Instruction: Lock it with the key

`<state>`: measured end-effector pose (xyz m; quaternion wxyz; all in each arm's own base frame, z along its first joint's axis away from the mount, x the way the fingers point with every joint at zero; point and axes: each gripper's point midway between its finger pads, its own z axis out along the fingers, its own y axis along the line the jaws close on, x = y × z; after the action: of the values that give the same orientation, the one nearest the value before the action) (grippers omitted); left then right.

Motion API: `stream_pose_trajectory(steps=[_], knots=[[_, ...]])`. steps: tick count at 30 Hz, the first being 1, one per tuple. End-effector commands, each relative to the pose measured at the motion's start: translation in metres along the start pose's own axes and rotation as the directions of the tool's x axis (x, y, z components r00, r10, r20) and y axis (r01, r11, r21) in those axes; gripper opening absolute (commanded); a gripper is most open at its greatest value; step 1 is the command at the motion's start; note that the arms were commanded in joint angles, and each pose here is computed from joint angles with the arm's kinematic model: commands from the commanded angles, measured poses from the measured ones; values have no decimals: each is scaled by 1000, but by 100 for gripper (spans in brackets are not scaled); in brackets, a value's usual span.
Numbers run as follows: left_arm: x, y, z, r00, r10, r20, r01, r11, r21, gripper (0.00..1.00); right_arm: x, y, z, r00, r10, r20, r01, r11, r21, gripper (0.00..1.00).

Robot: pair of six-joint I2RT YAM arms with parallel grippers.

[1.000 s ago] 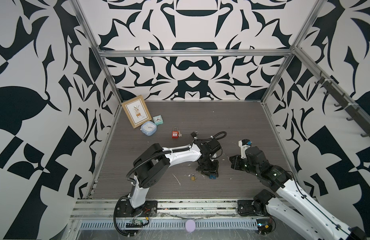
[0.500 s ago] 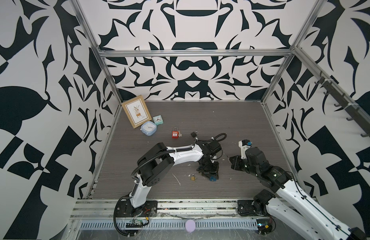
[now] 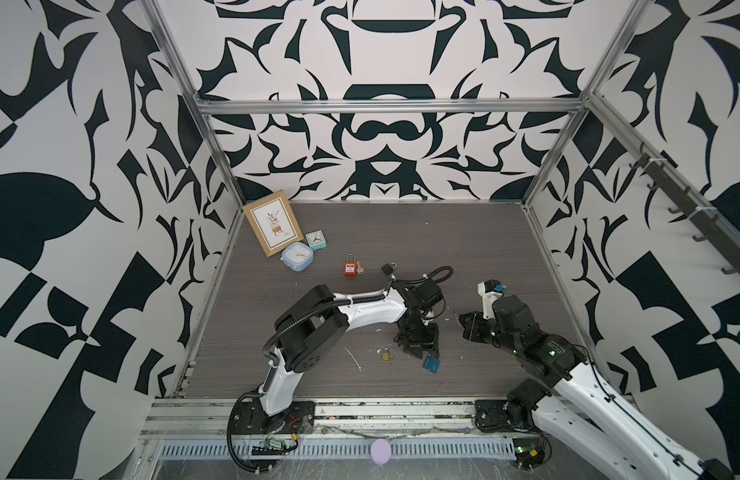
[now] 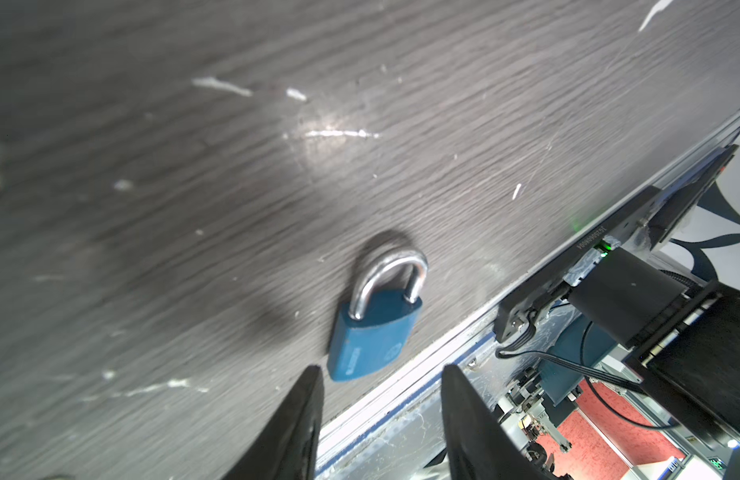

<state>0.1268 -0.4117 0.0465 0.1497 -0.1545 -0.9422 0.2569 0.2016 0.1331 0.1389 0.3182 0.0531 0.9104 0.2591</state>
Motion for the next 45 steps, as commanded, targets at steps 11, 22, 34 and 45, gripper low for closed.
stream_pose_trajectory(steps=[11, 22, 34, 45], knots=[[-71, 8, -161, 751, 202, 628, -78, 972, -220, 66, 58, -12, 10, 956, 162, -244, -161, 987, 22, 0], [-46, 57, -330, 133, 315, 940, 37, 946, -322, 86, 107, -27, 36, 857, 208, -471, -178, 978, 108, 0], [-47, 97, -318, 187, 237, 953, 107, 960, -260, 90, 128, -32, 56, 805, 246, -540, -204, 969, 138, 0], [-50, 105, -326, 182, 242, 953, 131, 955, -267, 91, 121, -34, 54, 819, 214, -533, -152, 976, 159, 17]])
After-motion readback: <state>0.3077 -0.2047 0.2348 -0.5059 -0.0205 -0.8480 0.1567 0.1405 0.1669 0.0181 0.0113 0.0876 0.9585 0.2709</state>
